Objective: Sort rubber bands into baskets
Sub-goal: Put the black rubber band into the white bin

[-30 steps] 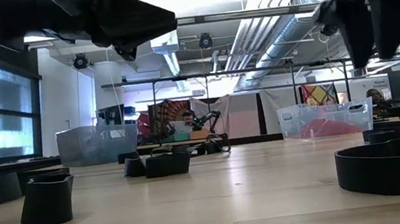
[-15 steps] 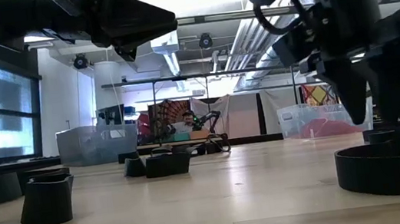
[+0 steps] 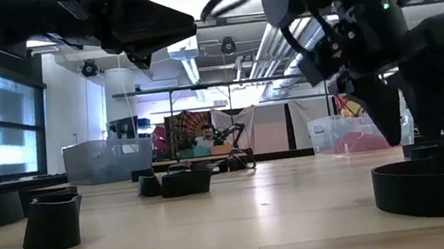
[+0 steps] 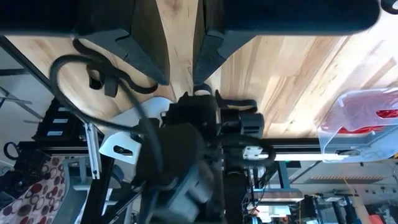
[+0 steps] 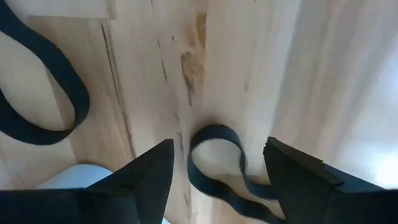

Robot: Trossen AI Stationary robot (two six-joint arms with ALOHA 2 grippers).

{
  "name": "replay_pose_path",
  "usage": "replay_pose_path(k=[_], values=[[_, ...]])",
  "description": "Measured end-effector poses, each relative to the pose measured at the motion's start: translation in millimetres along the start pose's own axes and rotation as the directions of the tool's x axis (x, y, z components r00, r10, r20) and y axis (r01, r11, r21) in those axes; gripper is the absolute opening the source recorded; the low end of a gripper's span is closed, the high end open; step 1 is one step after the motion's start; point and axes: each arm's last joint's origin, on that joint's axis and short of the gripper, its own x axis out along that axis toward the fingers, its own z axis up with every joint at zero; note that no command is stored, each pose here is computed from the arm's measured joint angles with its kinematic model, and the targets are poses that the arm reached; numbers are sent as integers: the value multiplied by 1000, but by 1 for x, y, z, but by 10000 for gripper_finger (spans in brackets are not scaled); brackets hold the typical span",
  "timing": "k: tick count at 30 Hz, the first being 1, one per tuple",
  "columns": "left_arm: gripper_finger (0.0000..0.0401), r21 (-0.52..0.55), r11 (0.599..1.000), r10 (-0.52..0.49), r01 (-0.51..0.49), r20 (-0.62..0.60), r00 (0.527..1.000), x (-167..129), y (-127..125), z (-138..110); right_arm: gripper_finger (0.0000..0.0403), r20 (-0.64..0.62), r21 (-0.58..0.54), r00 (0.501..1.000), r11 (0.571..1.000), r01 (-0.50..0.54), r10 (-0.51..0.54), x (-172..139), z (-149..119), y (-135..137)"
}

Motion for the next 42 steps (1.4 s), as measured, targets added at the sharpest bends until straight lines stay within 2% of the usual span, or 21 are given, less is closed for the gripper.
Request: replay_pose_path(k=[4,8,10,13,16,18,24,30,38,42], values=[[60,1,1000,0,0,-1,1000,0,0,0,224,-21,11,998,999,-51,51,13,-5,-4],[60,16,1000,0,0,-1,1000,0,0,0,208,-44,18,998,999,-49,50,18,-8,-8],[60,17,1000,0,0,-1,1000,0,0,0,187,-45,18,998,999,-43,44,18,-8,-8],[60,17,1000,5,-5,0,1000,0,0,0,127,-45,17,998,999,-41,42,18,-8,-8],[60,17,1000,7,-7,0,1000,0,0,0,43,-41,-4,999,1000,-20,20,18,-8,-9],[60,17,1000,7,-7,0,1000,0,0,0,13,-38,-19,999,1000,-19,19,17,-7,-8],[60,18,1000,7,-7,0,1000,0,0,0,5,-3,1,1000,1000,8,-8,-9,1,0],[60,21,1000,8,-8,-4,1000,0,0,0,2,65,22,994,996,88,-89,-60,0,25],[60,28,1000,8,-8,-8,1000,0,0,-1,1,107,150,957,956,253,-270,-127,-30,66],[60,29,1000,8,-7,-8,1000,0,0,-1,1,235,197,943,961,193,-237,-154,-45,89]])
